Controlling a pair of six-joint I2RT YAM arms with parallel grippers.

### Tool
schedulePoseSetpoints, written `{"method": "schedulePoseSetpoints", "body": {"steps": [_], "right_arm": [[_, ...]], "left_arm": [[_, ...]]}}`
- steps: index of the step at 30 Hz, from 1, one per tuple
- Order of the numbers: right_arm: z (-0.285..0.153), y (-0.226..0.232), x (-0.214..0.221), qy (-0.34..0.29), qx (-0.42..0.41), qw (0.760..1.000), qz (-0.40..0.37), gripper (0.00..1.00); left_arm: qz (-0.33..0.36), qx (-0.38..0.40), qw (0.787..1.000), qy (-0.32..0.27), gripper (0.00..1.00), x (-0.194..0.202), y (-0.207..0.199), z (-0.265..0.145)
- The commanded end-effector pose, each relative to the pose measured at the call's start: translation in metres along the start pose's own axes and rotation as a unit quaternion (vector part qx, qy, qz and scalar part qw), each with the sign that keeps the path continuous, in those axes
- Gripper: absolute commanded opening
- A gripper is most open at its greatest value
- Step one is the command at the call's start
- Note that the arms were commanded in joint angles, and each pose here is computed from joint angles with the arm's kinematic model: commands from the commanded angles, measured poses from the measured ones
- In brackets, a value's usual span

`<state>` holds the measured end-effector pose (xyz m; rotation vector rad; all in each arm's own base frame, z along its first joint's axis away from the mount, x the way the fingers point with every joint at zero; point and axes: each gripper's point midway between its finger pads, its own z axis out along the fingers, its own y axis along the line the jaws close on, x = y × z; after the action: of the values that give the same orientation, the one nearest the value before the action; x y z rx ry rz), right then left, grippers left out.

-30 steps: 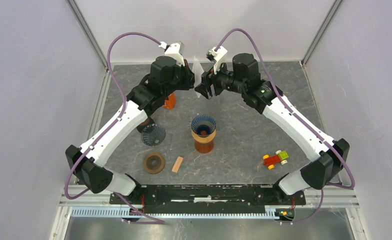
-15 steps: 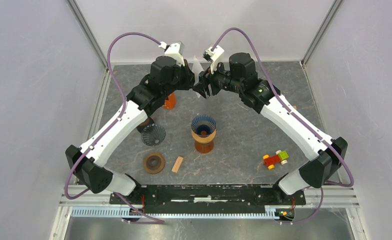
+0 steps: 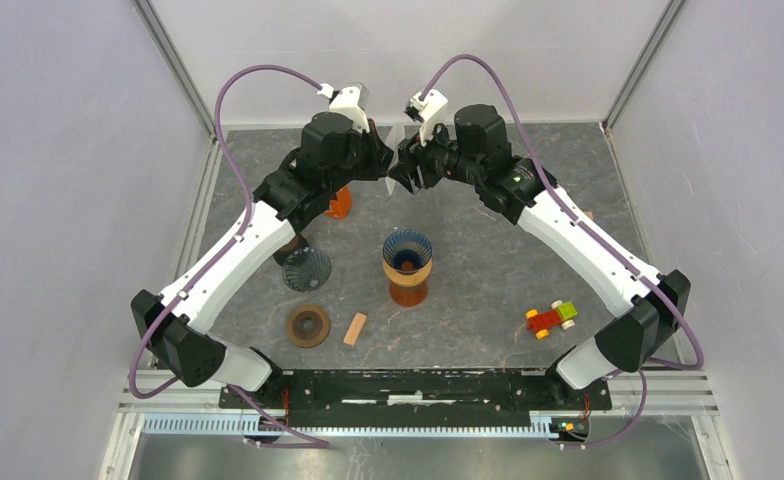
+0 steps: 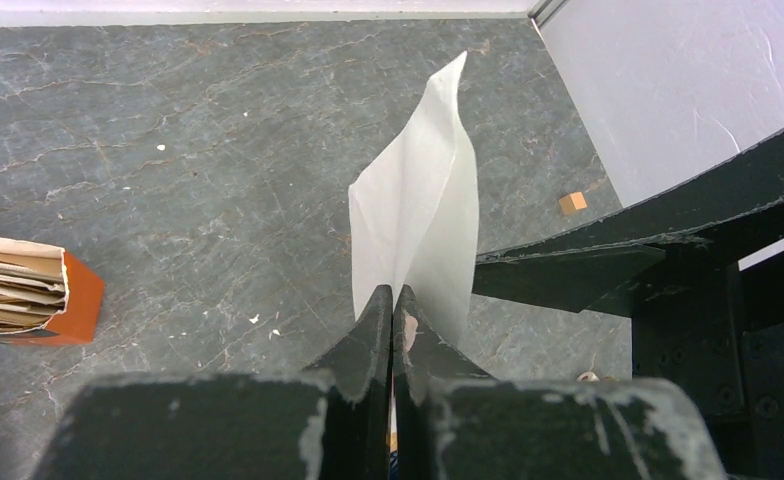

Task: Place the coffee filter in the dripper
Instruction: Place the coffee filter in the coffee dripper.

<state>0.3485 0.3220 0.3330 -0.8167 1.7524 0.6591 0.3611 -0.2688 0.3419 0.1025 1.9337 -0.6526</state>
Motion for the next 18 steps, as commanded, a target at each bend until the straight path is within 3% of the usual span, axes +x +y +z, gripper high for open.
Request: {"method": "schedulePoseSetpoints", "body": {"steps": [1,18], "right_arm": [[-0.01,-0.005,-0.03,-0.035,0.021,0.999,-0.017,0.59],[-0.004,0.014,-0.029,-0.039,-0.031,0.999,0.016,0.41]], "left_arm": [[-0.018,0.021,0.999,-0.022,0.02,-0.012,-0.012,-0.003],[0.003,0.015,0.999,-0.028,0.02,-0.01,-0.008,0.001]]}}
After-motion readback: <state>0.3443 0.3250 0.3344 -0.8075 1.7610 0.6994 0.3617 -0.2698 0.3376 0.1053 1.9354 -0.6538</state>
